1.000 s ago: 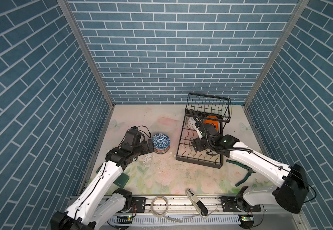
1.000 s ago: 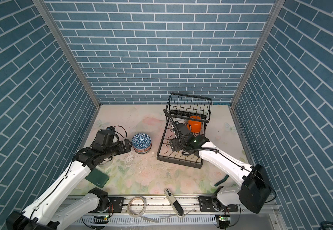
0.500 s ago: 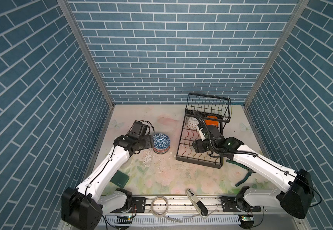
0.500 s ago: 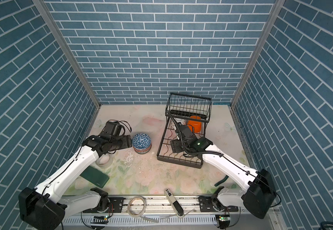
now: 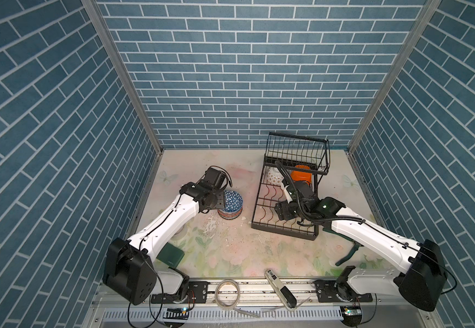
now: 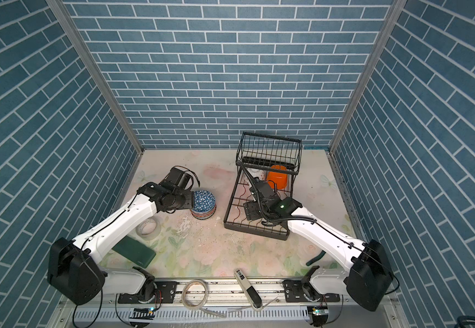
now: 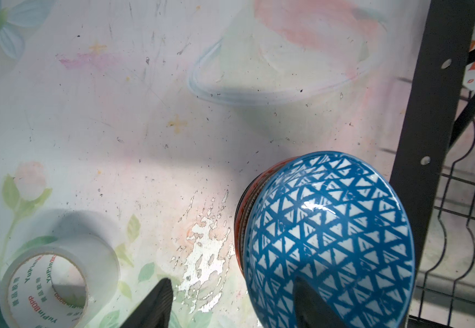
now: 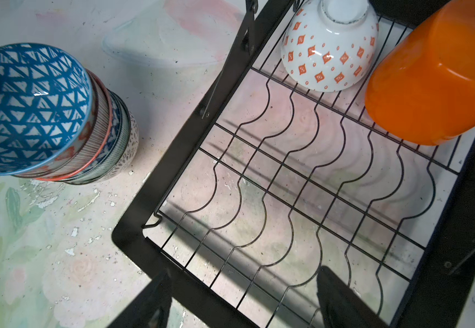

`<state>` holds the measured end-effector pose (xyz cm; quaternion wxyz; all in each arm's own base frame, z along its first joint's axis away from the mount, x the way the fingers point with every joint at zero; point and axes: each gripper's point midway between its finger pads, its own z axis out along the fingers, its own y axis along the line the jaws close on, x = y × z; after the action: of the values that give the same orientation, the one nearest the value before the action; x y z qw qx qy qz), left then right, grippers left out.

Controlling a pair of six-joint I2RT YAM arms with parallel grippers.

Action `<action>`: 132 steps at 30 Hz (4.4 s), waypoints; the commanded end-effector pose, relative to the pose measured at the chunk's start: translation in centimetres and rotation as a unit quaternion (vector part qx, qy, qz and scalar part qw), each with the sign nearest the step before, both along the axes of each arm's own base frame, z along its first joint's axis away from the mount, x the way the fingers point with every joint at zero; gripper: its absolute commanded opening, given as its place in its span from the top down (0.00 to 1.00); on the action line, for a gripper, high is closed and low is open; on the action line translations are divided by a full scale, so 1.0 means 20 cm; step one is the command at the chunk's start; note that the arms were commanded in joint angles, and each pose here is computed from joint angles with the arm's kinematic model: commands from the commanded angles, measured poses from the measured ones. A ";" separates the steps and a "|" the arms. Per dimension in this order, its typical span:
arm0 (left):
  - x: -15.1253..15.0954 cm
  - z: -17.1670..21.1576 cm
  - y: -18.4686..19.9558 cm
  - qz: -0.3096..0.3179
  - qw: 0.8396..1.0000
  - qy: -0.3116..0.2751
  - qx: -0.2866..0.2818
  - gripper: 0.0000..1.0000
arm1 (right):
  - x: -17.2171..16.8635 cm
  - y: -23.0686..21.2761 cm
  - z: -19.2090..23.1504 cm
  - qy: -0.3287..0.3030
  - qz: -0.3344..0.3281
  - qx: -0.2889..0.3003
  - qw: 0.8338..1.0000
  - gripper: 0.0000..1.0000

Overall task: Load the bowls into the dish rack
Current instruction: 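Lower the left gripper onto the blue-triangle bowl rim and grasp it, then lift the blue-triangle bowl with the left gripper toward the right gripper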

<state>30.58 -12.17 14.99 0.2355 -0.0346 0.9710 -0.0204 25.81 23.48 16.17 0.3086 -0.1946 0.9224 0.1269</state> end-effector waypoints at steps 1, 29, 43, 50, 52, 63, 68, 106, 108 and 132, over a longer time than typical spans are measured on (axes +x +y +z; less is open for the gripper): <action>0.01 0.01 0.00 -0.001 1.000 0.006 0.014 0.37 | -0.02 -0.01 -0.04 0.009 -0.017 0.007 1.000 0.20; 0.05 -0.12 -0.04 -0.020 0.999 0.036 0.029 0.78 | -0.04 -0.04 -0.12 0.022 -0.023 -0.005 0.999 0.20; 0.07 -0.07 -0.06 -0.030 0.999 0.029 0.023 0.90 | -0.03 -0.02 -0.10 0.020 -0.016 -0.005 1.000 0.20; 0.07 -0.07 -0.08 -0.036 0.999 0.031 0.014 0.97 | -0.02 -0.02 -0.07 0.014 -0.012 -0.009 1.000 0.20; 0.08 -0.06 -0.09 -0.038 0.999 0.028 0.009 0.98 | -0.02 -0.02 -0.07 0.013 -0.011 -0.009 1.000 0.20; 0.08 -0.03 -0.12 -0.044 0.999 0.017 -0.009 1.00 | -0.03 -0.02 -0.08 0.017 -0.011 -0.009 1.000 0.20; 0.08 0.03 -0.13 -0.046 0.999 0.000 -0.021 1.00 | -0.02 -0.02 -0.07 0.016 -0.010 -0.009 1.000 0.20; -0.09 0.25 -0.47 -0.139 0.982 -0.125 -0.023 1.00 | 0.00 0.25 0.18 0.025 0.031 0.124 0.992 0.33; -0.08 0.24 -0.50 -0.144 0.981 -0.125 -0.025 1.00 | 0.00 0.26 0.18 0.026 0.030 0.128 0.991 0.36; -0.08 0.23 -0.64 -0.168 0.978 -0.121 -0.037 1.00 | 0.01 0.37 0.10 0.056 0.040 0.143 0.987 0.50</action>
<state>28.11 -23.66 17.88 0.3202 0.1311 0.9350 -0.0774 25.29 29.53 16.15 0.2611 -0.1870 0.9111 0.2585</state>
